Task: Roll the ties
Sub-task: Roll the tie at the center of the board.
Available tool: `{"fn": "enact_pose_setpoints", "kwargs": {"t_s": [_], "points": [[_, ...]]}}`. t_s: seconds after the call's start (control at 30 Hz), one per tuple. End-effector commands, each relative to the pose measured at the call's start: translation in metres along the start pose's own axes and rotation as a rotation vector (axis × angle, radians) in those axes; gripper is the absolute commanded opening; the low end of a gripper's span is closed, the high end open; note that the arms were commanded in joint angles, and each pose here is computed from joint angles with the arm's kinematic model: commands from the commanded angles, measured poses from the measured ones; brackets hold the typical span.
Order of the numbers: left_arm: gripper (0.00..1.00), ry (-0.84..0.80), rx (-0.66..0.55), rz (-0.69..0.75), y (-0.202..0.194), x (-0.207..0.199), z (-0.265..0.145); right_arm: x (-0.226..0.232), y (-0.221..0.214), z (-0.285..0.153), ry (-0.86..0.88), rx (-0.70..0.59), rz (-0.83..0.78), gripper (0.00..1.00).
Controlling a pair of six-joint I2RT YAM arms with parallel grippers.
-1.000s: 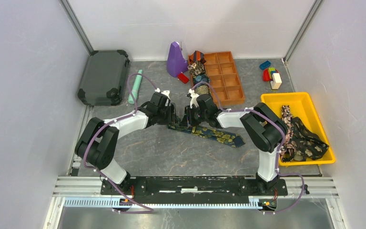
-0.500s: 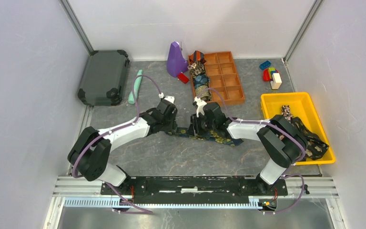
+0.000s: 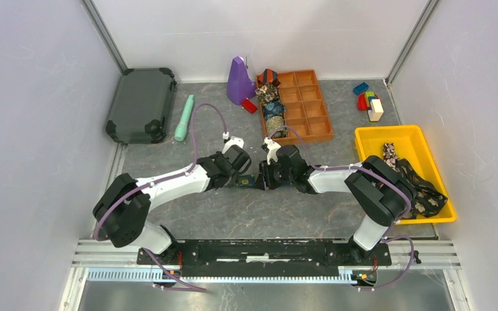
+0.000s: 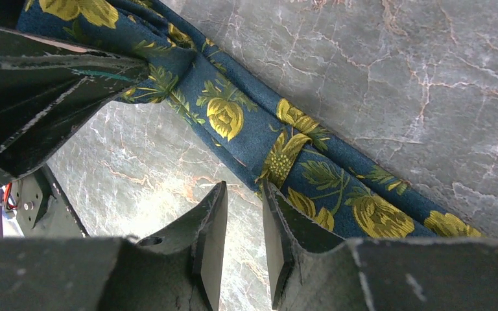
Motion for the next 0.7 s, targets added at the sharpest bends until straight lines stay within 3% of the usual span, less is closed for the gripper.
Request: {"fn": "enact_pose_setpoints", "kwargs": {"t_s": [0.0, 0.3, 0.67], "points": [[0.52, 0.153, -0.064, 0.003, 0.012, 0.013, -0.002, -0.002, -0.008, -0.001, -0.009, 0.026, -0.001, 0.33], [0.51, 0.350, -0.105, 0.090, 0.013, 0.008, -0.004, -0.017, 0.022, -0.036, -0.107, -0.048, 0.017, 0.35], [0.51, 0.476, -0.109, 0.257, 0.000, -0.021, 0.008, -0.068, 0.014, -0.102, -0.358, -0.203, 0.150, 0.37]]}}
Point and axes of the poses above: each gripper's point midway between its finger pads, its own z axis out along the fingers, its own x axis along the line the jaws close on, y = z × x, the point moved 1 cm from there along -z, back along the fingers, and after that the axes turned 10 degrees about -z, right-handed, at the moved point
